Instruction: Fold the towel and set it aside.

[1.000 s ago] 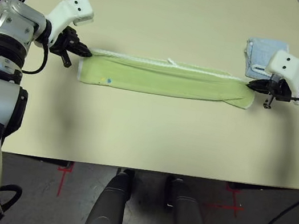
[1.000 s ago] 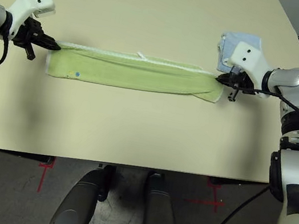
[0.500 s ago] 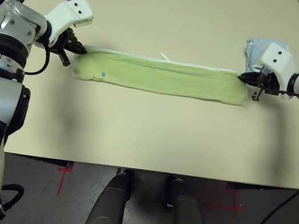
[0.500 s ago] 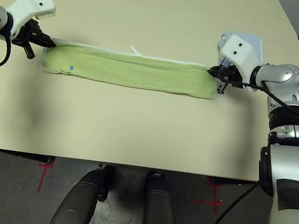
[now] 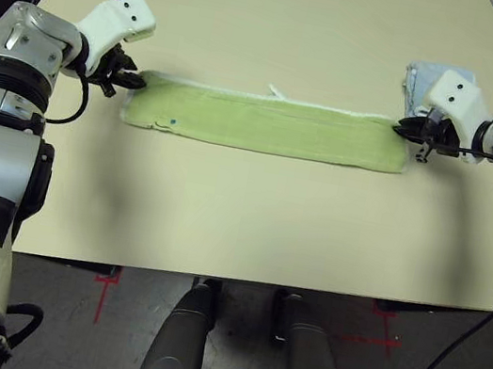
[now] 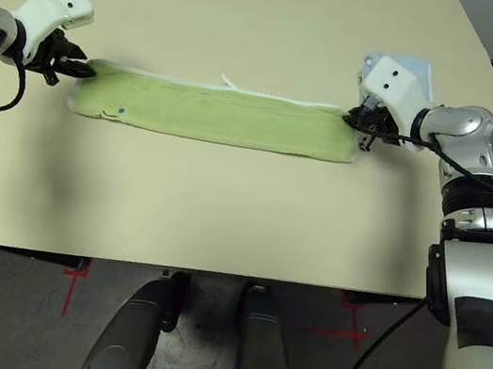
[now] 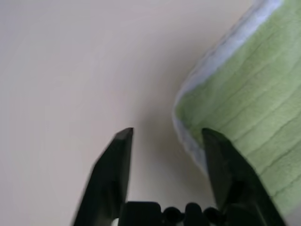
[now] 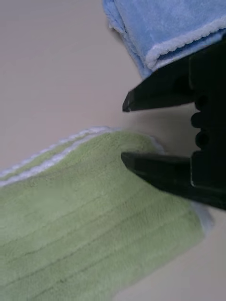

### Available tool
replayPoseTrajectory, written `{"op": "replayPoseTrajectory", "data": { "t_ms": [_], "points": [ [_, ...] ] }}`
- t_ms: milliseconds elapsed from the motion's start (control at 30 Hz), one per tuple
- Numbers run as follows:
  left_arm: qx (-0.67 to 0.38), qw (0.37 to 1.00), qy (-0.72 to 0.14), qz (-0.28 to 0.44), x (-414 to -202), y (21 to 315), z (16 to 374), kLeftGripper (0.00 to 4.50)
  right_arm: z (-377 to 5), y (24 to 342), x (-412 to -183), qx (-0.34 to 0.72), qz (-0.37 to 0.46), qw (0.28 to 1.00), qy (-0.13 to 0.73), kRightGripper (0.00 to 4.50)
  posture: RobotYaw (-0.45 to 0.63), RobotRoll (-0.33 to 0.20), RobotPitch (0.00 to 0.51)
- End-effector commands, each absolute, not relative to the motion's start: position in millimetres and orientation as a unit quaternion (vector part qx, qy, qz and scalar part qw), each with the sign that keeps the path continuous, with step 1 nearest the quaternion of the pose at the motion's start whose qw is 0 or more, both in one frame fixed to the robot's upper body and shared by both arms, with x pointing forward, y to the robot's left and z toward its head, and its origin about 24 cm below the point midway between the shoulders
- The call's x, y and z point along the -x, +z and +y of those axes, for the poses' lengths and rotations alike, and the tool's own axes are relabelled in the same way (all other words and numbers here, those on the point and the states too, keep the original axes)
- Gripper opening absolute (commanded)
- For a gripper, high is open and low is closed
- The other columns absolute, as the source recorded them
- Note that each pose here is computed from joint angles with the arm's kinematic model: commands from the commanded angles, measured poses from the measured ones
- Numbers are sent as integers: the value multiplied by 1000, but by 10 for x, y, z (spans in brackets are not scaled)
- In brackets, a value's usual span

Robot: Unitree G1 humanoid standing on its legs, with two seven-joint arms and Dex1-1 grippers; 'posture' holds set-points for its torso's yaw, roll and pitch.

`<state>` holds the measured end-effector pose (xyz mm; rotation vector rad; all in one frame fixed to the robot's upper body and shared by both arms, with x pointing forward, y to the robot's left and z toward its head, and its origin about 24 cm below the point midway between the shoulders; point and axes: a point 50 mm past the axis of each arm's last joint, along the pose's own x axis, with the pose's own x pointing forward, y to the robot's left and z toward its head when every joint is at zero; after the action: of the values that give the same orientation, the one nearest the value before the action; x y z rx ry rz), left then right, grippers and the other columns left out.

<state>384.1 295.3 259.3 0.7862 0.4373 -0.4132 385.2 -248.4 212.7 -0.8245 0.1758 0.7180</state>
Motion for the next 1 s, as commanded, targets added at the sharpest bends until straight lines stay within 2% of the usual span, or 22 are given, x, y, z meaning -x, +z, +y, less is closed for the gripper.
{"op": "replayPoseTrajectory", "data": {
  "t_ms": [33, 133, 200, 233, 367, 433, 533, 633, 800, 1000],
  "points": [
    [-339, 904, -212, 153, -3840, 2767, 2907, 4500, -2475, 2191, -3847, 334, 31, 881, 333, 3381, 68, 0, 224],
    [-237, 931, -271, 69, -3819, 2945, 2799, 4500, -2440, 2332, -3845, 264, -31, 906, 330, 4465, 70, 0, 220],
    [-150, 933, -327, -2, -3786, 3057, 2717, 4500, -2448, 2448, -3845, 210, -67, 922, 318, 4465, 74, 0, 215],
    [-118, 928, -354, -14, -3763, 3062, 2695, 4500, -2462, 2509, -3839, 173, -78, 931, 313, 4465, 76, 0, 213],
    [-56, 904, -424, -4, -3665, 2957, 2641, 4500, -2495, 2659, -3772, -4, -80, 944, 319, 4465, 78, 0, 212],
    [-25, 881, -472, 15, -3558, 2854, 2594, 4500, -2487, 2623, -3654, -85, -41, 931, 353, 4465, 75, 0, 214],
    [-37, 841, -535, 68, -3365, 2573, 2534, 4500, -2488, 2415, -3408, -141, 41, 908, 393, 4465, 73, 0, 216],
    [-76, 823, -557, 83, -3288, 2427, 2474, 4500, -2506, 2311, -3297, -155, 63, 911, 378, 4465, 62, 0, 219],
    [-147, 811, -564, 52, -3289, 2243, 2417, 4500, -2530, 2168, -3267, -161, 60, 925, 338, 4465, 56, 0, 220],
    [-180, 812, -553, 46, -3303, 2088, 2429, 4500, -2528, 2065, -3293, -148, 57, 937, 311, 4465, 45, 0, 221]
  ]
}}
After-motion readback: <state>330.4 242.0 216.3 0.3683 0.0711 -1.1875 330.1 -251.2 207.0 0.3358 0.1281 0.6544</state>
